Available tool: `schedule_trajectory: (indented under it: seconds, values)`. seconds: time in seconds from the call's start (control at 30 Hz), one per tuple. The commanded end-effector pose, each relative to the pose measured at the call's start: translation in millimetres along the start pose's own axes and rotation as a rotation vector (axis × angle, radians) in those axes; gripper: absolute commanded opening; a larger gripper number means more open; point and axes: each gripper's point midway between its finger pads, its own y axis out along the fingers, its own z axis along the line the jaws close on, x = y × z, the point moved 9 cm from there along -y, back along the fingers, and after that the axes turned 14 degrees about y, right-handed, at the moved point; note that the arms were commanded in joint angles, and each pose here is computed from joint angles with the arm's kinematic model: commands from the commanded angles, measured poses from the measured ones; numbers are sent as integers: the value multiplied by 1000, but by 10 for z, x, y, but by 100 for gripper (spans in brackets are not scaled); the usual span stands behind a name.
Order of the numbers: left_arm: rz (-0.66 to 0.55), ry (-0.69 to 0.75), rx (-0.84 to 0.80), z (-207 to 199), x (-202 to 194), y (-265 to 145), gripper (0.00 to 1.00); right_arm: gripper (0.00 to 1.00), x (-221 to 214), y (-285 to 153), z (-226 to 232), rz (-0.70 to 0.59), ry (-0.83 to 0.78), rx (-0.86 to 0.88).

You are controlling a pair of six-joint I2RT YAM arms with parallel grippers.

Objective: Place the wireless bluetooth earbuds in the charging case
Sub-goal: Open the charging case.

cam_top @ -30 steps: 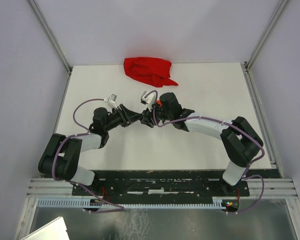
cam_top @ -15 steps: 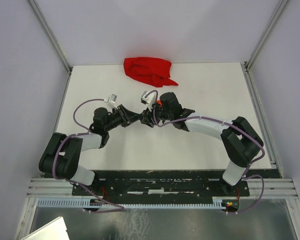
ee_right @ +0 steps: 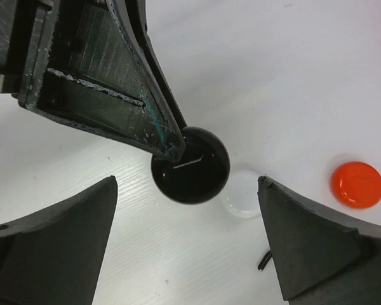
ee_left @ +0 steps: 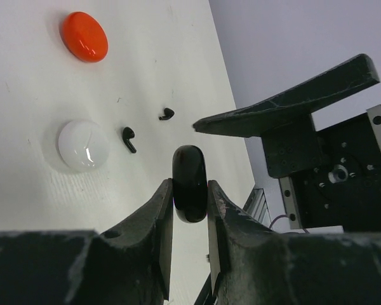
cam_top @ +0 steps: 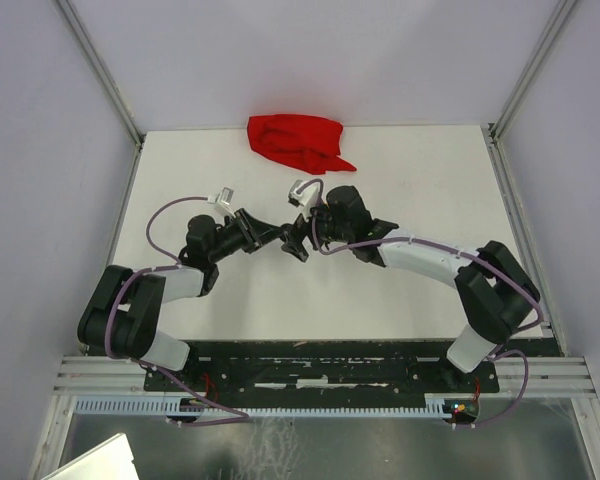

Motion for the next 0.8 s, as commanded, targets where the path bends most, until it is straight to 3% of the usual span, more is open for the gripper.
schedule_trajectory:
  seconds: [0.0,0.13,0.33,0.77]
  values:
    - [-69,32,-38,-101,145,37,3,99,411,-369,30,-204,58,-80]
    - [-67,19,-56,-126,150,41,3,99,487,-565,-22,-252,153,-239]
    - [-58,-2,-109,-209,135,51,3,99,465,-638,-88,-194,238,-381]
    - [-53,-32,-166,-377,108,161,3,99,263,-441,-155,-114,256,-365]
